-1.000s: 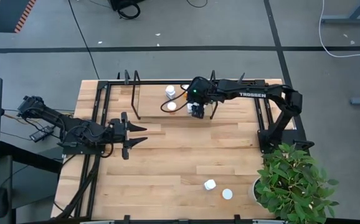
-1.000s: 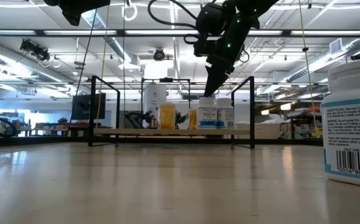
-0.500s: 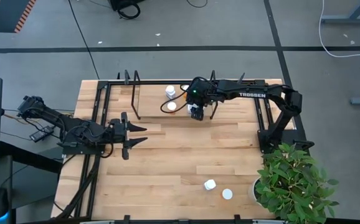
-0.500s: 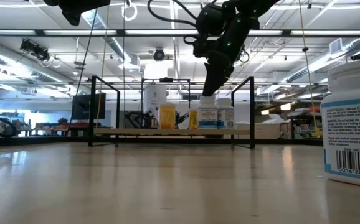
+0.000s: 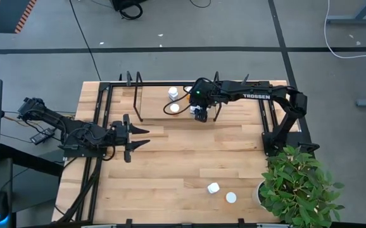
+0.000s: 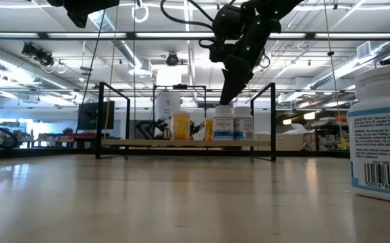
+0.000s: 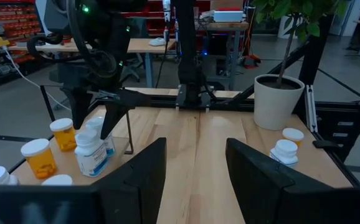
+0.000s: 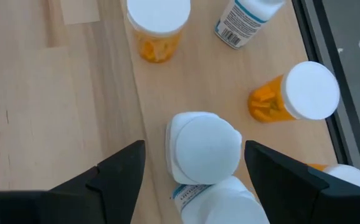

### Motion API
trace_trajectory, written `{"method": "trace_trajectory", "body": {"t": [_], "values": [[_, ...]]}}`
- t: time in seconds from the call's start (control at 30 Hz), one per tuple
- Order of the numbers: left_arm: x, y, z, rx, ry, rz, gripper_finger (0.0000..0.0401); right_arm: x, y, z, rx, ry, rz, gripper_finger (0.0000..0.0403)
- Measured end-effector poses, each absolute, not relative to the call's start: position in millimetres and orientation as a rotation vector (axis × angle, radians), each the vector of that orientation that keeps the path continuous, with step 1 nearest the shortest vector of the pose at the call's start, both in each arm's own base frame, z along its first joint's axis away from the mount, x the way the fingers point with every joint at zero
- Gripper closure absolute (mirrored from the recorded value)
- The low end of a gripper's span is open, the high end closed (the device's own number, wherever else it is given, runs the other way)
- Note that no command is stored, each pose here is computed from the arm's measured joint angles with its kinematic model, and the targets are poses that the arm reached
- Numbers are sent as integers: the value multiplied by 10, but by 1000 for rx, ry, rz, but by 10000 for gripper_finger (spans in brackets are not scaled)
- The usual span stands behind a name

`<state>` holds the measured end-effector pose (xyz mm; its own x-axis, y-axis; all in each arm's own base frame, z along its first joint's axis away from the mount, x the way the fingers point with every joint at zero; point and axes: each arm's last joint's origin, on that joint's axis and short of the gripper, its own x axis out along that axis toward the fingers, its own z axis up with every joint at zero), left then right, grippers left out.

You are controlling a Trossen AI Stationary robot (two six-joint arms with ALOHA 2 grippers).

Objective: Pick and place medicine bottles onto shelf by color
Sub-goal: Adjust the white pill bottle on the shelf

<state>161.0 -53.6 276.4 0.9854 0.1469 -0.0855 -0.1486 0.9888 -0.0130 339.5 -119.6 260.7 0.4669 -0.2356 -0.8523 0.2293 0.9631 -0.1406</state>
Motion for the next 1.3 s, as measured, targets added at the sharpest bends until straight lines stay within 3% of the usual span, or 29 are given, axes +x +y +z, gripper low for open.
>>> {"method": "trace_trajectory", "body": {"t": [0.4, 0.83, 1.2, 1.3], "values": [[1610, -536, 2764, -19, 85, 148, 227, 3331, -1203, 2231, -33, 1048, -294, 122], [1610, -536, 2764, -17, 85, 149, 227, 3361, -1205, 2253, -47, 1003, -290, 127], [1610, -536, 2764, -16, 85, 148, 227, 3404, -1165, 2277, -58, 967, -280, 215], [1610, -536, 2764, -11, 85, 148, 227, 3426, -1173, 2295, -62, 937, -285, 222]]}}
